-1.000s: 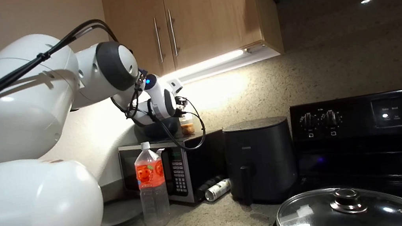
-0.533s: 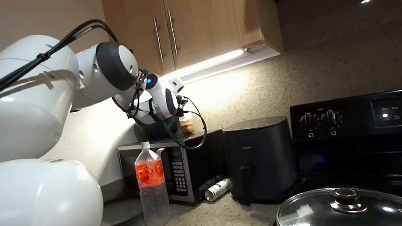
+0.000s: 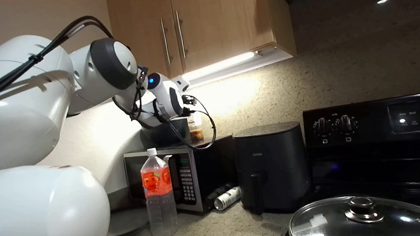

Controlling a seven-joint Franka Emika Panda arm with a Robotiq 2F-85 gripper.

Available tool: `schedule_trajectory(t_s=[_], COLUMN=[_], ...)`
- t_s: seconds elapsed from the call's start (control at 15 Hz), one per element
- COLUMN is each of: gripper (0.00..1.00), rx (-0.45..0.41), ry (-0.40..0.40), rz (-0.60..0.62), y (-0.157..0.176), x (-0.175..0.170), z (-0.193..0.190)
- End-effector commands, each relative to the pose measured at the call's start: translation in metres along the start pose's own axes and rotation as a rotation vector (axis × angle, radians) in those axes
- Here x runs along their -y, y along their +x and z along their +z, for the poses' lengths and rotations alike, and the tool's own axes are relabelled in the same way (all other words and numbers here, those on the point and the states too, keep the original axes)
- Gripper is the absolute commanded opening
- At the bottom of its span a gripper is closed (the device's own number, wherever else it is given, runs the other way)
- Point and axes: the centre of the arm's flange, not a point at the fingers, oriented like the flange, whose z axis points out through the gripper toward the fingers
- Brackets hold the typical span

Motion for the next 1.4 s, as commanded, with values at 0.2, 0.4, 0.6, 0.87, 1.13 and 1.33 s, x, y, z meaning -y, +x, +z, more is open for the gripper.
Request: schedule_trajectory(t_s=[0.2,0.4,0.6,0.87,1.13,1.33], gripper=[1.00,1.00,1.00,1.00,1.00,0.74], rx=[-0.063,-0.039,-0.020,-0.045,-0.074,-0.085], ry=[-0.020,-0.035,-0.041,-0.036,-0.039,-0.041], rz=[-0.070,-0.061,-0.057,-0.037,-0.003,0.003], y=[0.015,0.010,0.000,-0.011,-0.011,-0.012], x=[0.013,0.014,0.014,0.016,0.018,0.018], z=[-0.013,-0.002,0.007,0.025,0.037,0.040])
